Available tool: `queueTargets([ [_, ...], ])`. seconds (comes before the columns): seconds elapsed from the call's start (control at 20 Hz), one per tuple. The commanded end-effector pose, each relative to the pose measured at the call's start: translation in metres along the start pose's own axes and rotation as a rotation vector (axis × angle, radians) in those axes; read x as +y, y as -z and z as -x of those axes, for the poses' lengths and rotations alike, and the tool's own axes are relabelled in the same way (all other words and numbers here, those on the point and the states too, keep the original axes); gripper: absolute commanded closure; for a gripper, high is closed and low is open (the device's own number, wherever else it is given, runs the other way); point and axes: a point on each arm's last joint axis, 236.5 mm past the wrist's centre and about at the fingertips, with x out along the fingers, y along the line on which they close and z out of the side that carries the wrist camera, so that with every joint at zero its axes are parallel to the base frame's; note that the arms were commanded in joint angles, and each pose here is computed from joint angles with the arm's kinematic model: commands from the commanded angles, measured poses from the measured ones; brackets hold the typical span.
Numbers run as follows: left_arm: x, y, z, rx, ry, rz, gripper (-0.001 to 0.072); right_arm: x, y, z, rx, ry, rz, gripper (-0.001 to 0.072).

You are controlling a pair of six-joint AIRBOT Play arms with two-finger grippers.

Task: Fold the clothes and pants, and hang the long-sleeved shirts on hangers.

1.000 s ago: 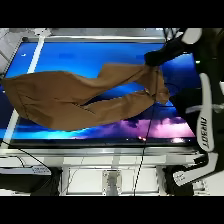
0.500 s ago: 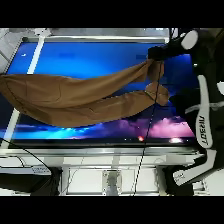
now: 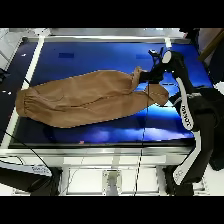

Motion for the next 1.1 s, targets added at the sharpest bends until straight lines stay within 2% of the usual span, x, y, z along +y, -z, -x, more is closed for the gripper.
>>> queueTargets([
  [0.0, 0.028, 0.002, 0.03, 0.009, -0.085, -0.014, 0.0059, -0.032, 0.019, 0.039, 0.055, 0.022, -0.05, 0.009],
  [0.15, 0.108, 0.066, 0.076, 0.257, -0.328, 0.076, 0.006, -0.064, 0.024, 0.089, -0.001, 0.061, -0.109, 0.011],
  [0.2, 0.133, 0.093, 0.086, 0.339, -0.379, 0.12, 0.006, -0.071, 0.029, 0.1, -0.005, 0.065, -0.122, 0.016],
  [0.25, 0.147, 0.117, 0.09, 0.382, -0.384, 0.174, 0.006, -0.077, 0.037, 0.112, -0.005, 0.068, -0.126, 0.016],
  [0.35, 0.153, 0.165, 0.076, 0.41, -0.291, 0.272, 0.006, -0.078, 0.05, 0.128, -0.004, 0.07, -0.139, 0.0159],
  [0.45, 0.14, 0.189, 0.048, 0.362, -0.138, 0.319, 0.006, -0.068, 0.057, 0.136, -0.008, 0.054, -0.131, 0.0158],
  [0.55, 0.116, 0.188, 0.02, 0.257, 0.03, 0.257, 0.006, -0.048, 0.056, 0.139, -0.02, 0.013, -0.108, 0.0158],
  [0.65, 0.091, 0.181, 0.0, 0.182, 0.14, 0.202, 0.006, -0.03, 0.054, 0.136, -0.018, -0.005, -0.074, 0.0158],
  [1.0, 0.059, 0.194, -0.041, 0.242, 0.207, 0.058, 0.0062, 0.014, 0.045, 0.125, -0.032, -0.02, 0.019, 0.0156],
  [1.05, 0.055, 0.19, -0.046, 0.231, 0.199, 0.034, 0.0145, 0.017, 0.045, 0.124, -0.031, -0.022, 0.023, 0.0156],
])
